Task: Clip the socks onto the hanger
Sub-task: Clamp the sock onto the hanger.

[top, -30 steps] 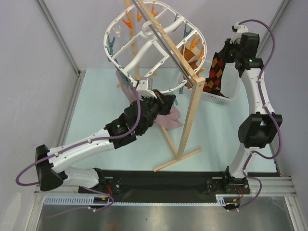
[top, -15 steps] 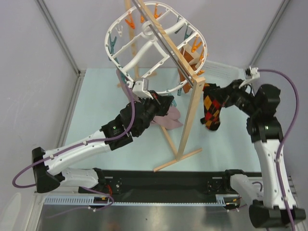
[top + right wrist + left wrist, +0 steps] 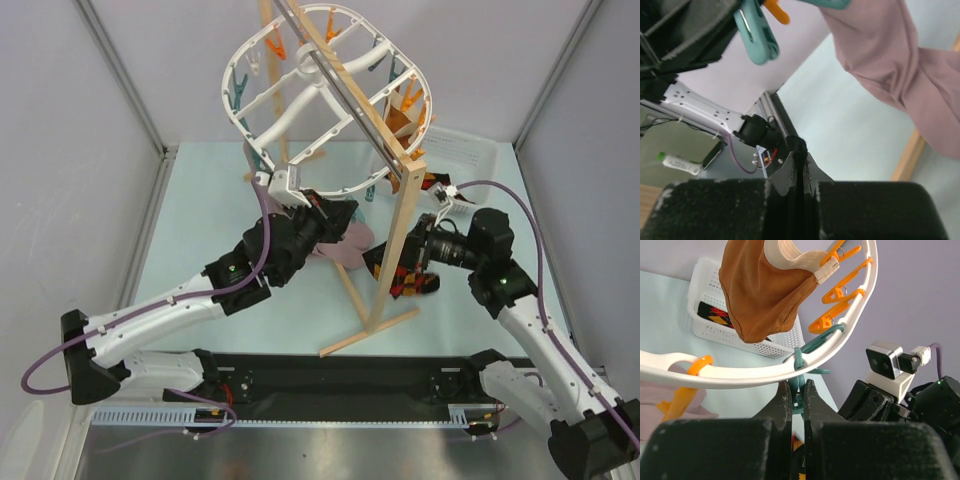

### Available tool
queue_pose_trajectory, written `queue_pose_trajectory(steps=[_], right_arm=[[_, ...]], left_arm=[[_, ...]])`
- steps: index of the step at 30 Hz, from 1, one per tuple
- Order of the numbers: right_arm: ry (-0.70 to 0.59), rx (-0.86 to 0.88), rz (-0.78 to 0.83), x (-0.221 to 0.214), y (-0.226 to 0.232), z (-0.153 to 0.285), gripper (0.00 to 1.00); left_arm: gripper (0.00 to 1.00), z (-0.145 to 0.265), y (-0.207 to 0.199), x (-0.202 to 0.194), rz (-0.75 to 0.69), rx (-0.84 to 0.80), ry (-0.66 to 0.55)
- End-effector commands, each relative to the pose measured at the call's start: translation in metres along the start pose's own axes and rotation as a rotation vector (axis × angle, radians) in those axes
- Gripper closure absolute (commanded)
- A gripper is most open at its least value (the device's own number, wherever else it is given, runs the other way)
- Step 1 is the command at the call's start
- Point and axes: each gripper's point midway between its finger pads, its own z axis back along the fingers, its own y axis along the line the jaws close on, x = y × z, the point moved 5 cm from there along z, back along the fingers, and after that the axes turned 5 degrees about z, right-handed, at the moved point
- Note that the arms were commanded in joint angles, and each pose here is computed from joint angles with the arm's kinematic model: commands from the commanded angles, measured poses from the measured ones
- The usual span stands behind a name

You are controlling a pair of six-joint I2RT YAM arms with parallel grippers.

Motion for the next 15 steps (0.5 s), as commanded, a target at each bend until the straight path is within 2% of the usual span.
queue_pose_trajectory(steps=[1,9,15], right_arm=[[-0.101,0.159,0.114,0.029,0.024,-0.01,1.0],[-0.117,0.241,0.098,0.041,0.028,-0.023,1.0],[-0.147,0.221,0.101,0.048,0.027,-0.024,1.0]], left_arm=[[1.0,0.006,-0.001,0.006,0.041,-0.01,-0.002],[1.0,0.008,-0.001,0.008,0.062,-0.011,-0.013],[1.0,0.01,0.0,0.007,0.064,-0.012,-0.008]])
